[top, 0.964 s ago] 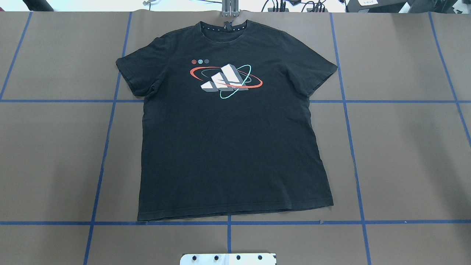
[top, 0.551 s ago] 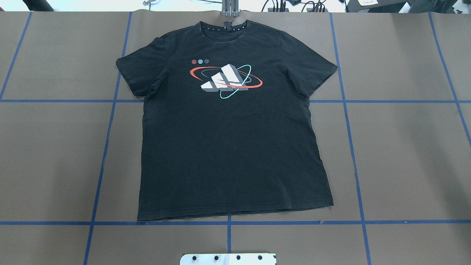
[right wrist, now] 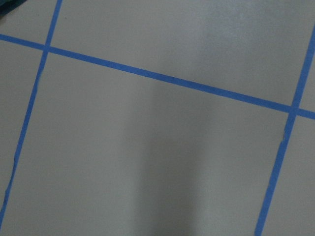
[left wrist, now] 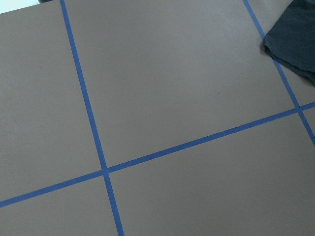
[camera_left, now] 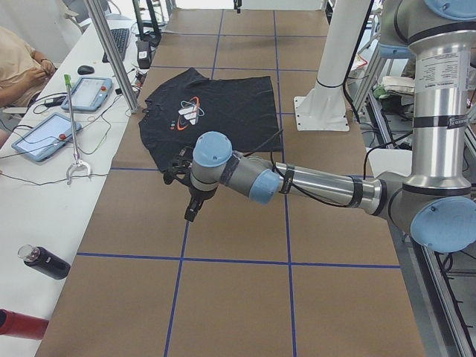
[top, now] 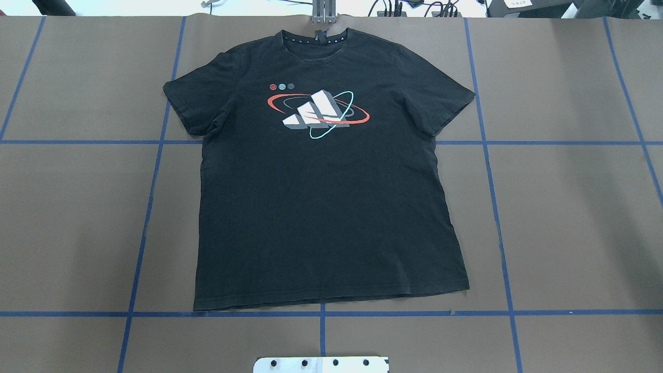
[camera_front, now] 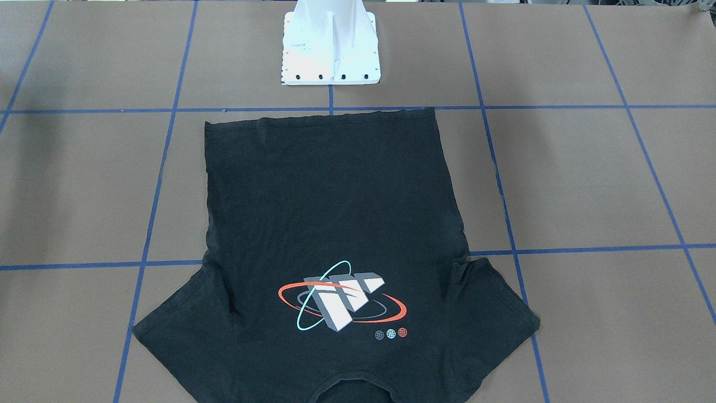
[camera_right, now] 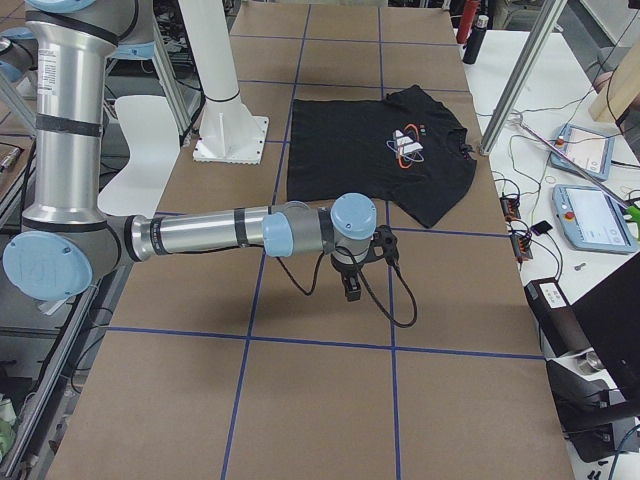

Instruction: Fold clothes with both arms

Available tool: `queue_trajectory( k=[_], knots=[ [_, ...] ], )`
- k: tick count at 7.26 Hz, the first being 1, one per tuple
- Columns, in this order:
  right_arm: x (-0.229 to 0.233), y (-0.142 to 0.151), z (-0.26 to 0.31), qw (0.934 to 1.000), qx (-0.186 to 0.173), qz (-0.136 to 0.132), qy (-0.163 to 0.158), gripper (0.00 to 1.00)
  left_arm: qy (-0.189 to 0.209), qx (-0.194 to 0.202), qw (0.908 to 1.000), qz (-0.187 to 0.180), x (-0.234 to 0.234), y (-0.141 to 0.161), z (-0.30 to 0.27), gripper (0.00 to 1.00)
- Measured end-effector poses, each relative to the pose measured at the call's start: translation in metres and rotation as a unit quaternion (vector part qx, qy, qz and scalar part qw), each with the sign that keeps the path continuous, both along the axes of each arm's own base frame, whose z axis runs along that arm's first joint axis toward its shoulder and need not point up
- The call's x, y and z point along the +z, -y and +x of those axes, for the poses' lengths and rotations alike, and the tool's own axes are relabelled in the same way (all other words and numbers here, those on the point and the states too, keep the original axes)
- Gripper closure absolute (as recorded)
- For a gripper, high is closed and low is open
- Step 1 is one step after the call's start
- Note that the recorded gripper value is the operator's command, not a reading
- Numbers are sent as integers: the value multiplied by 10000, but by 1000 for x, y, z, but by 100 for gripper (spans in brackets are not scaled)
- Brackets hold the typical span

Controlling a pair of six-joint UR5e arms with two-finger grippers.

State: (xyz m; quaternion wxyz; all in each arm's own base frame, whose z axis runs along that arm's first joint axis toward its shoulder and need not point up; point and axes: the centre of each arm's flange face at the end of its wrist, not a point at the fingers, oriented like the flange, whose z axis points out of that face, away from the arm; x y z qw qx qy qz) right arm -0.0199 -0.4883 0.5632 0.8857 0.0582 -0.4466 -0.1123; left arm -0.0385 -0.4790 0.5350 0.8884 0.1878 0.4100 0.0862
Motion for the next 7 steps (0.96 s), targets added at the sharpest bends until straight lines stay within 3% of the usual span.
queue_trajectory(
  k=[2,4,5,7],
  knots=[
    [-46,85,-65,9984,326,-341,-318,1,0,3,10000,3,0,0,0,0],
    [-96,148,-144,9910,976,-774,-500,2,1,7,10000,6,0,0,0,0],
    [-104,168,-185,9829,1477,-1030,-398,3,3,13,10000,8,0,0,1,0],
    [-104,195,-253,9573,2390,-1625,53,7,8,24,10000,19,1,0,1,0]
  ],
)
